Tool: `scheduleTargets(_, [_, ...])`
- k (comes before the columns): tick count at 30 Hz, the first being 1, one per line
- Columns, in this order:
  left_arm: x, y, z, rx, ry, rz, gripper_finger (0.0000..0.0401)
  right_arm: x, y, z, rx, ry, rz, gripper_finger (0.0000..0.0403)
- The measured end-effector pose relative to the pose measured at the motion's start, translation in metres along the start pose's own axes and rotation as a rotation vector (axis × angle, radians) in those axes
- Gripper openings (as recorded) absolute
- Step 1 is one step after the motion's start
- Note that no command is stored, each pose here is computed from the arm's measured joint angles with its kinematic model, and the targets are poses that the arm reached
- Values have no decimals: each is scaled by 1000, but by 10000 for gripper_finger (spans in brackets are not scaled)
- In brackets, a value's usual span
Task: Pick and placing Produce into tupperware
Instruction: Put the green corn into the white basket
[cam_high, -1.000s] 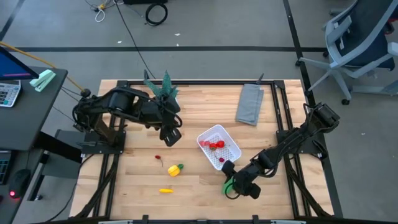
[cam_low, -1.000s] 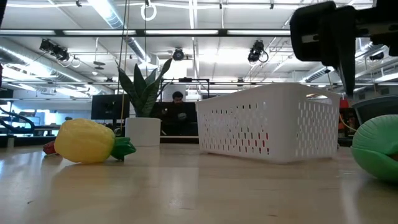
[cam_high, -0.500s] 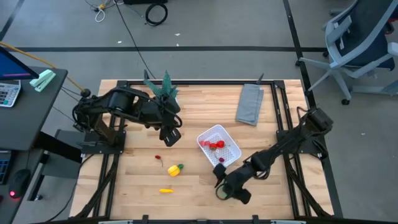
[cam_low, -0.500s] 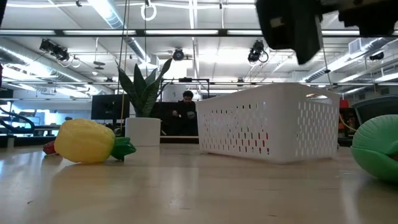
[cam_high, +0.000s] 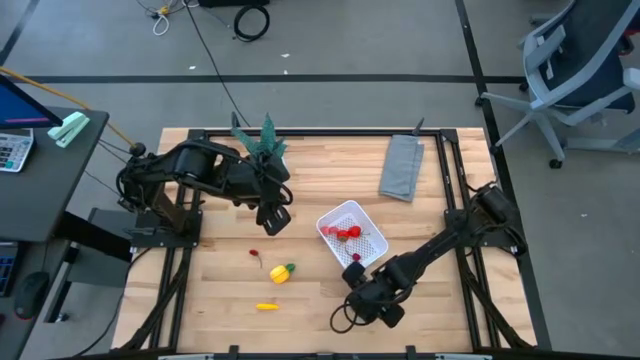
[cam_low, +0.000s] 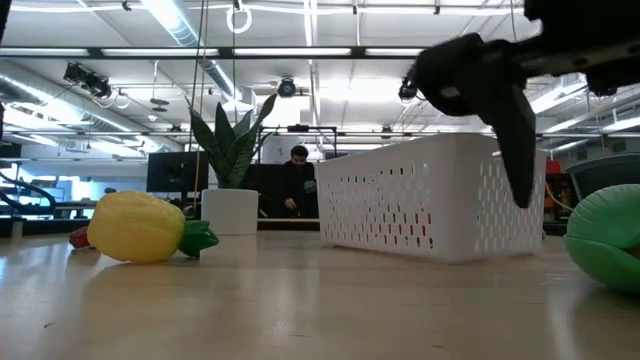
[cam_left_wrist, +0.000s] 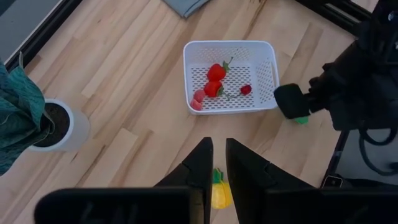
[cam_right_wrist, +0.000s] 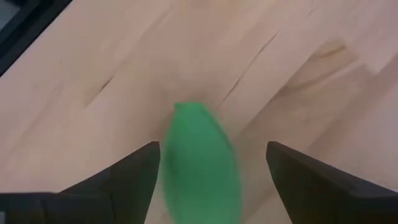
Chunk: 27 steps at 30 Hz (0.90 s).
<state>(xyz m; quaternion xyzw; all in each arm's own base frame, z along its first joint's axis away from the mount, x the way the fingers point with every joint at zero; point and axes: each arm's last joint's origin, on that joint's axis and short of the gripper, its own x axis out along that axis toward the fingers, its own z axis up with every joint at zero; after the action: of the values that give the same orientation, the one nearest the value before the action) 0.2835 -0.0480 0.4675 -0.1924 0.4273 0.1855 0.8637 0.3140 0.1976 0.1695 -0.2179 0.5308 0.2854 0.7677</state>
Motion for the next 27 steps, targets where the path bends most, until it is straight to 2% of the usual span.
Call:
scheduleTargets(14, [0,0,0,-1,0,-1,49,15,13,-4,-66,28,13,304])
scheduleTargets(22, [0,0,0,-1,-1,-1,43,31,10,-7,-80,81,-75,303])
scheduleTargets(27, [0,0,0,-1,-1,-1,45,30,9,-7,-74,84,-80,303])
